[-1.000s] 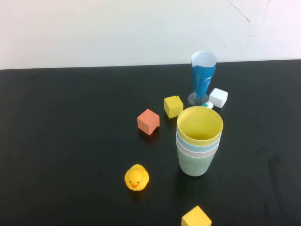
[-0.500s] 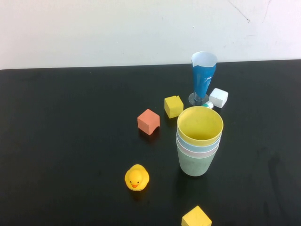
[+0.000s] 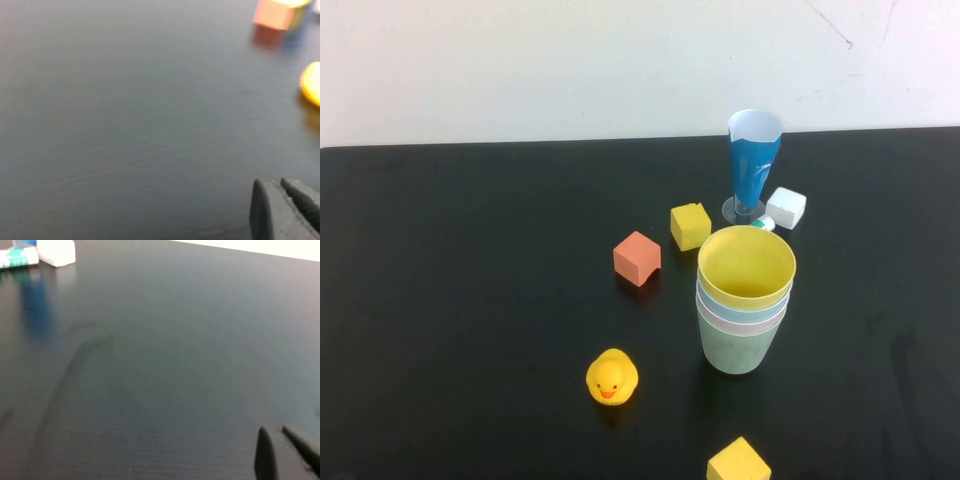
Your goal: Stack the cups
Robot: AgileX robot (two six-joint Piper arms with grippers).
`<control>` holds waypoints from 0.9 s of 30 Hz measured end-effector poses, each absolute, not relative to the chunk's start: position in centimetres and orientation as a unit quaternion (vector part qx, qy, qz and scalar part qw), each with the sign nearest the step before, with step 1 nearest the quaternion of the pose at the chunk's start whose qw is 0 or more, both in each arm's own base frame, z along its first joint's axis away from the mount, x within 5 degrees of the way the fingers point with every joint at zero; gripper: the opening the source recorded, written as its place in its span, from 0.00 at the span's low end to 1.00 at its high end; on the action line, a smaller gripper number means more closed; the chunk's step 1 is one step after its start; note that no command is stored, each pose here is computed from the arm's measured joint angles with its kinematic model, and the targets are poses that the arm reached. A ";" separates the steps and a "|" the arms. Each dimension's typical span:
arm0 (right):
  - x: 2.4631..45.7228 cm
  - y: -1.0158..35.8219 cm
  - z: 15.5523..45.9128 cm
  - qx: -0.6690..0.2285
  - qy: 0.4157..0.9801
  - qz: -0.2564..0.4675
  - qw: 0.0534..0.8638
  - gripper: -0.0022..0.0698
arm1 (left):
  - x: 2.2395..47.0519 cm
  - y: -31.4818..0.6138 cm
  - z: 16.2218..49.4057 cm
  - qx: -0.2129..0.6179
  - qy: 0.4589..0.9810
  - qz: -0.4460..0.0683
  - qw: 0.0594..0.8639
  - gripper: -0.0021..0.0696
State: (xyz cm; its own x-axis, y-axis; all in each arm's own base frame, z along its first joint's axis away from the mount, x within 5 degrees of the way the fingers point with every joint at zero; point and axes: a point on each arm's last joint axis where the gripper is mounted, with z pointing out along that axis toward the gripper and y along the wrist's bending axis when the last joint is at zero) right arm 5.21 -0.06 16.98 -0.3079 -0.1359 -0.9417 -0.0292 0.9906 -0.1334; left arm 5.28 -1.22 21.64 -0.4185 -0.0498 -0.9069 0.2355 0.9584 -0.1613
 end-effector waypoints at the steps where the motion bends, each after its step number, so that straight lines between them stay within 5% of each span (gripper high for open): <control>1: 5.2 -0.1 17.0 -0.052 0.807 -0.046 0.586 0.03 | 5.4 -1.2 21.2 0.043 0.830 -0.127 0.542 0.03; 12: 5.2 -0.1 17.0 -0.052 0.808 -0.046 0.585 0.03 | 5.7 0.5 19.3 -0.132 0.723 -0.068 0.675 0.03; 19: 5.2 -0.1 17.0 -0.052 0.808 -0.047 0.585 0.03 | 5.5 0.7 19.0 -0.078 0.741 0.007 0.667 0.03; 27: 5.2 -0.1 17.0 -0.053 0.808 -0.048 0.585 0.03 | 5.4 0.1 18.0 -0.015 0.780 -0.008 0.625 0.03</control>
